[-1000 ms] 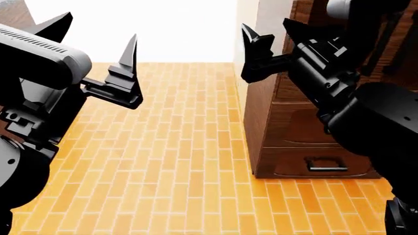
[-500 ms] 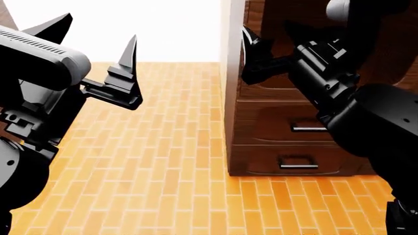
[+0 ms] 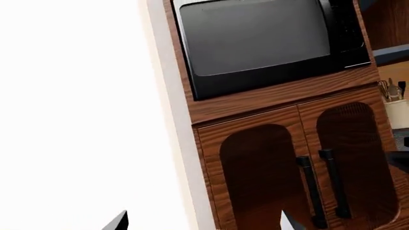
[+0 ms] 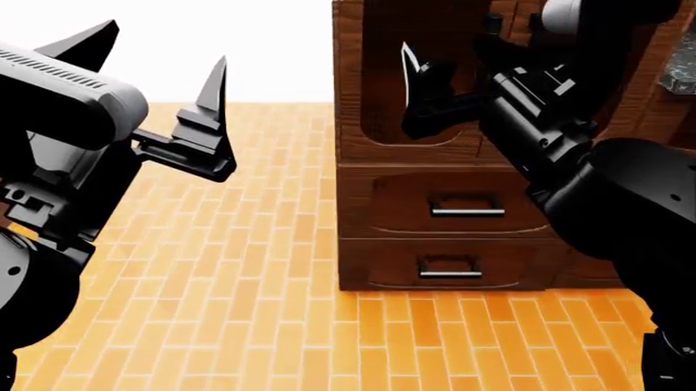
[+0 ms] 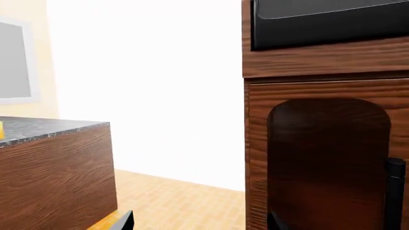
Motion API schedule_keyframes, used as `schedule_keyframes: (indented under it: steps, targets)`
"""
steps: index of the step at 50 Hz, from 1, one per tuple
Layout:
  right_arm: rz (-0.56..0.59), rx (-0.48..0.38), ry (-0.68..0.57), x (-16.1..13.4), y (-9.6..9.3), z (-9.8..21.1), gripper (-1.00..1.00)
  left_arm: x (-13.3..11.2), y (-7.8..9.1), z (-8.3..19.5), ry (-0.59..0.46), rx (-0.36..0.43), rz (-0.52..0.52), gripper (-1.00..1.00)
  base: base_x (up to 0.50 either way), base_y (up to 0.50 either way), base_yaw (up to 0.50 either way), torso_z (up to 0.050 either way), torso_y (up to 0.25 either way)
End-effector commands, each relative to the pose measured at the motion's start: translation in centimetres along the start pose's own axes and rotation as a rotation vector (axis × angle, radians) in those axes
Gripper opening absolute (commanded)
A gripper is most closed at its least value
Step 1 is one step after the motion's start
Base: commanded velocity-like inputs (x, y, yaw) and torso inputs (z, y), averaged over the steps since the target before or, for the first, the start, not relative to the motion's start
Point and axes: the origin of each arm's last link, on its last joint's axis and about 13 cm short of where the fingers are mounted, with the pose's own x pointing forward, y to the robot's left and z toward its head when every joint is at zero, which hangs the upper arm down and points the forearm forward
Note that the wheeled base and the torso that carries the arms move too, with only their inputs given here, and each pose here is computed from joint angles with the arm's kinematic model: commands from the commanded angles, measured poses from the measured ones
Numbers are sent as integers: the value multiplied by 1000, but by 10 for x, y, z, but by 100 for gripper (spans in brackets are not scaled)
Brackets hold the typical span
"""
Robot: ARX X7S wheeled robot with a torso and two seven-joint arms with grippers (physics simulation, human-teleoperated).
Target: Move the drinks to the dining counter.
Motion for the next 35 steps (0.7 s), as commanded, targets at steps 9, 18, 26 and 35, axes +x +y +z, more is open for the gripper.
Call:
schedule_keyframes:
  steps: [9, 18, 26, 35]
  targets:
    - [-3, 9, 1, -1, 0, -2, 100, 0, 0, -1, 3, 1, 0, 100, 1, -500, 0, 0, 0]
    - [-8, 14, -2, -3, -2, -3, 100, 1, -1, 0, 4, 3, -6, 100, 1, -500, 0, 0, 0]
    - [-10, 17, -4, -3, -2, -4, 100, 1, -2, 1, 3, 6, -5, 100, 1, -500, 0, 0, 0]
    - [-8, 17, 0, -1, -2, -4, 100, 1, -1, 0, 4, 5, -4, 100, 1, -500, 0, 0, 0]
